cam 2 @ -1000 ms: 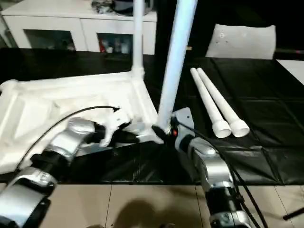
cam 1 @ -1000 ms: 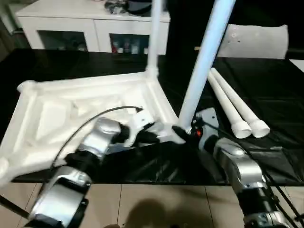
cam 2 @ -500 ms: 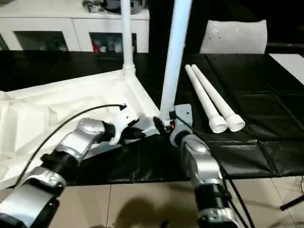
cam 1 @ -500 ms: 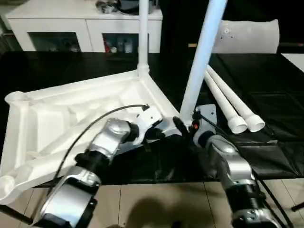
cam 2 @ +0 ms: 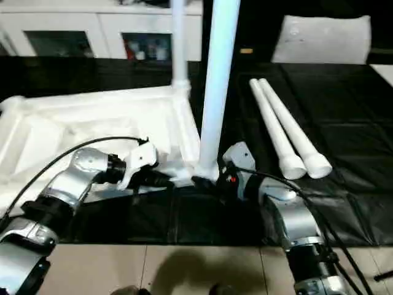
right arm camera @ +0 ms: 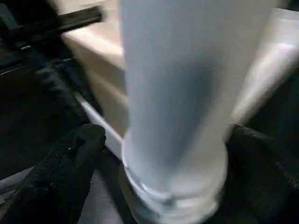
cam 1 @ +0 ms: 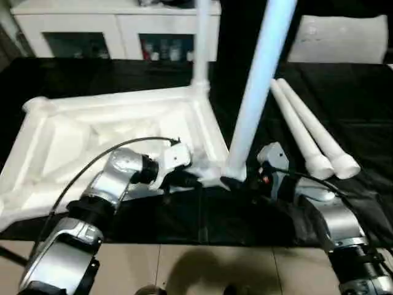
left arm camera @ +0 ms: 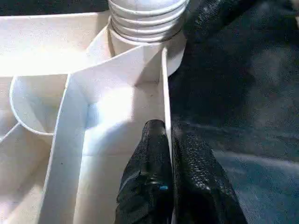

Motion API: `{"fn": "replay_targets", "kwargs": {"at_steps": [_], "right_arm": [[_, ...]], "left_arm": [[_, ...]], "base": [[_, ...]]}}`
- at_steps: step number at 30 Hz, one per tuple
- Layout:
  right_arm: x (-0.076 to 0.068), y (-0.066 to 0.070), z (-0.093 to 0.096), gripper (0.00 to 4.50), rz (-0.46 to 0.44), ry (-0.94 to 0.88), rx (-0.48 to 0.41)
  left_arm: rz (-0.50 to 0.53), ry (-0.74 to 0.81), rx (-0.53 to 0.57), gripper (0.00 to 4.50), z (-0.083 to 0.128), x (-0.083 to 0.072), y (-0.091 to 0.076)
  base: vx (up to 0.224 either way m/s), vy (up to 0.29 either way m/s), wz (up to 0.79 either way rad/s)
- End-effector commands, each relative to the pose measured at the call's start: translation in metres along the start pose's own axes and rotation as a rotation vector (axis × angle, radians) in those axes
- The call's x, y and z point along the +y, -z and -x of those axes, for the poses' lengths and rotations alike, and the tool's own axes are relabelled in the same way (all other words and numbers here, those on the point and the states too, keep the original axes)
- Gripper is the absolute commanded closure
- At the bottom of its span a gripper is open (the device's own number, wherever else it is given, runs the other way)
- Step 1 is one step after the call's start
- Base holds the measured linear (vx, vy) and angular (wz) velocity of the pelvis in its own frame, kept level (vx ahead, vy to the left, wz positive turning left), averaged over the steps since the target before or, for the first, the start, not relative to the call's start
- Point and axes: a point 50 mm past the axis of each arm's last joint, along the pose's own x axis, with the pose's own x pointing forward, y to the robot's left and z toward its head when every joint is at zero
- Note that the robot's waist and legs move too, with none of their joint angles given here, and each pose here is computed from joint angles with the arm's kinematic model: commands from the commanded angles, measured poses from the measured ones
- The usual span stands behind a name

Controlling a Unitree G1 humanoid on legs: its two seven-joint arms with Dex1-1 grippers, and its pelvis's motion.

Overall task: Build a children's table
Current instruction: Rotate leg to tighten

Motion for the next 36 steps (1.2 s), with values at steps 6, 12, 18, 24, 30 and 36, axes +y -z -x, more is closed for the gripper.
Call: {"fn": "replay_targets", "kwargs": {"at_steps": [6,12,18,24,30,36], "right_arm": [[0.005,-0.011,0.003,0.81,0.047,-0.217,-0.005],[0.003,-0.012,0.005,1.41,0.074,-0.296,0.018],[0.002,-0.013,0.007,1.87,0.095,-0.362,0.047],[0.005,-0.011,0.006,2.26,0.113,-0.392,0.062],[0.014,-0.005,0.003,2.46,0.07,-0.415,0.044],[0.023,-0.002,0.002,2.47,0.035,-0.428,0.022]], "left_arm": [[-0.046,0.179,0.064,4.5,0.004,-0.008,0.008],[-0.07,0.222,0.096,4.5,0.01,-0.007,0.009],[-0.083,0.241,0.117,4.5,0.015,-0.003,0.009],[-0.086,0.248,0.125,4.5,0.016,-0.001,0.009],[-0.044,0.216,0.093,4.5,0.012,0.0,0.009],[-0.028,0.213,0.075,4.5,0.01,-0.001,0.009]], "base": [[0.0,0.0,0.0],[0.0,0.0,0.0],[0.0,0.0,0.0],[0.0,0.0,0.0],[0.0,0.0,0.0],[0.0,0.0,0.0]]}}
